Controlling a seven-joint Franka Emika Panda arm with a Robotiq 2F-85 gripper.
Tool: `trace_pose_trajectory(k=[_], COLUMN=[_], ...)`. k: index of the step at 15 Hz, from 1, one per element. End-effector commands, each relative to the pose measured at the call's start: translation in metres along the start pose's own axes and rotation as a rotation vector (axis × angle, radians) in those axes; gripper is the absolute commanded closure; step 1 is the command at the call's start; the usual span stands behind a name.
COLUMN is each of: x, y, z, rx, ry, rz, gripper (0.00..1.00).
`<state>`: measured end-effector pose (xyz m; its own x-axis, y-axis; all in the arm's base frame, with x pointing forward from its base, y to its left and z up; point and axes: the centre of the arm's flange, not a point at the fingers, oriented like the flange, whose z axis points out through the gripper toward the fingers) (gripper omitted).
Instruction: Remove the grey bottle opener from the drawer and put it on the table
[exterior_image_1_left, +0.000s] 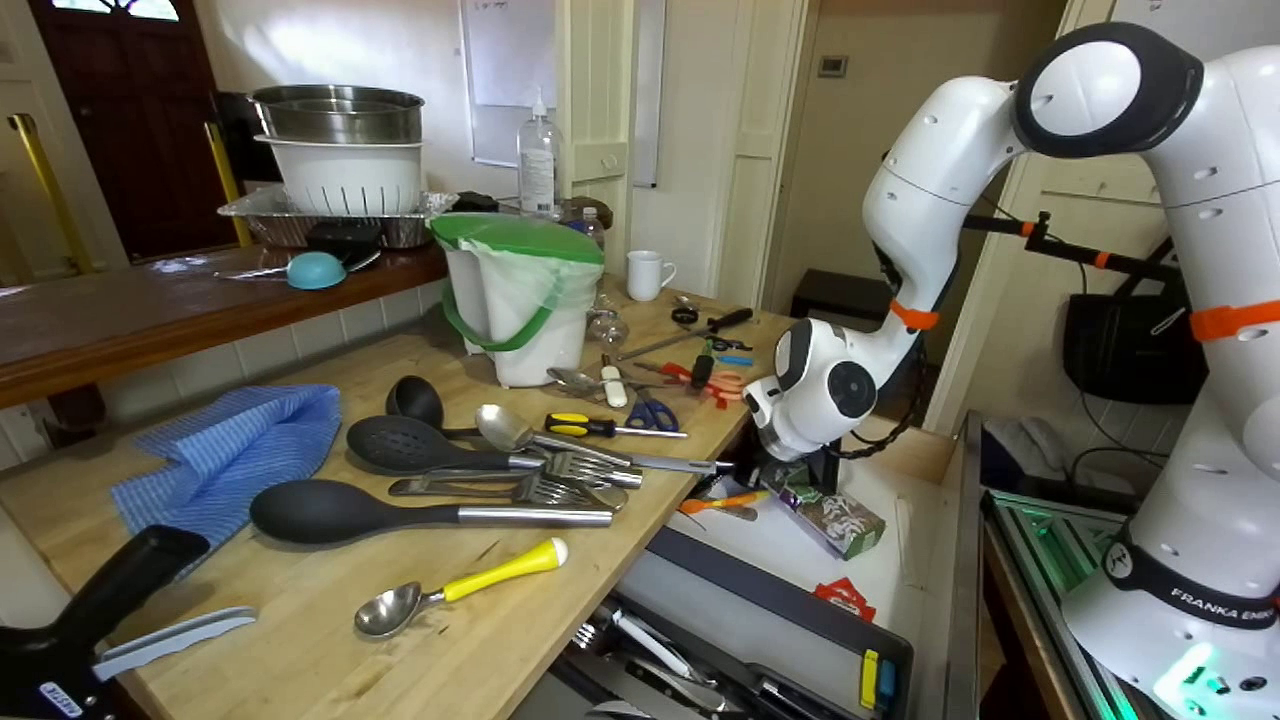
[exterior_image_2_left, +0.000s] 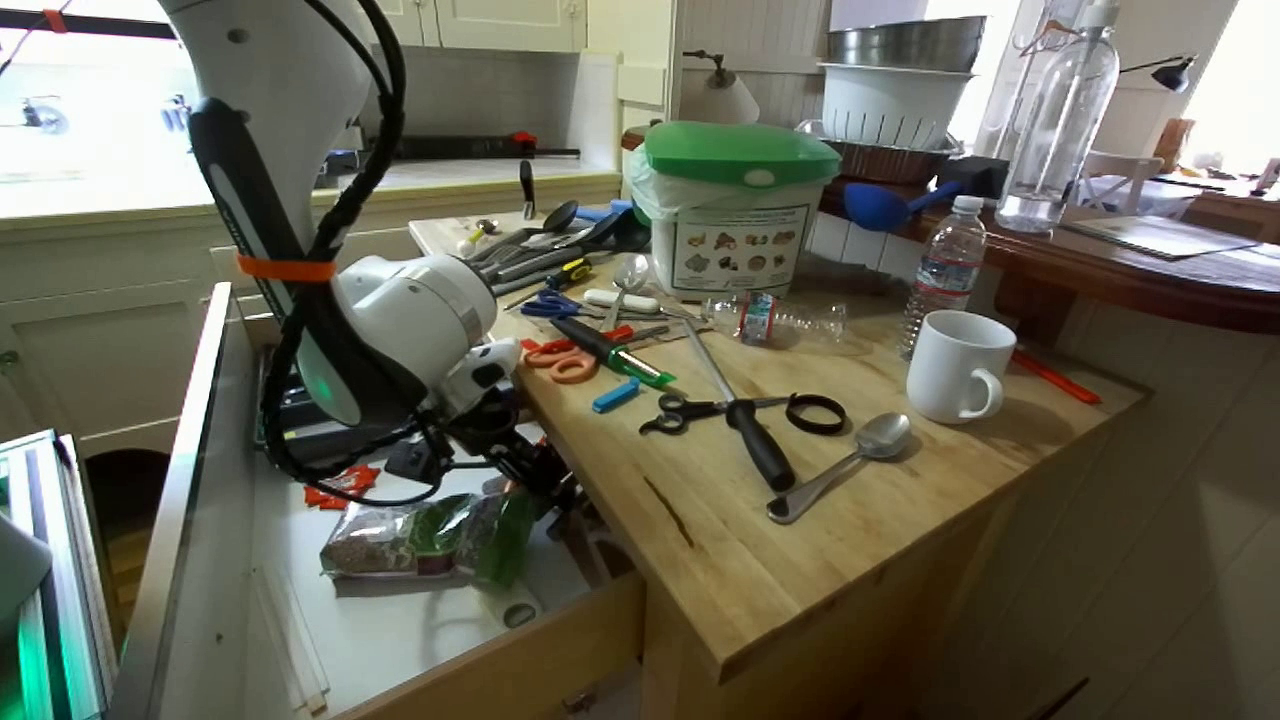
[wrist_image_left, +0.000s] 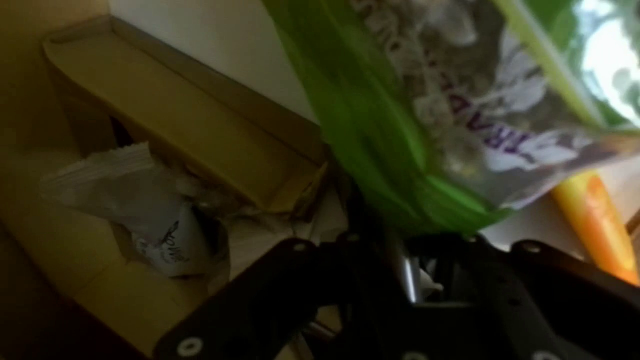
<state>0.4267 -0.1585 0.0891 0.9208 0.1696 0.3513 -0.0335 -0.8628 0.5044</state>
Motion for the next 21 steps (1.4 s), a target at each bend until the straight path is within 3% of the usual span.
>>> trace_pose_trajectory(k=[1,6,11,17,21], x=[-0.013,-0.021,-0.039,-0.08,-0.076], y=[0.002,-0.028,-0.062,-0.093,-0.086], z=[0.003,-0.027,-0.067,-0.121,-0.148], rx=[0.025,0.054,0.02,-0.195,-0.371], ry=[-0.014,-0.045,-0.081,-0.178,-0.17], rz=[0.043,-0.023,-0.045,-0.006,-0.036], gripper=[0.98,0.95,0.94,0.94,0.94])
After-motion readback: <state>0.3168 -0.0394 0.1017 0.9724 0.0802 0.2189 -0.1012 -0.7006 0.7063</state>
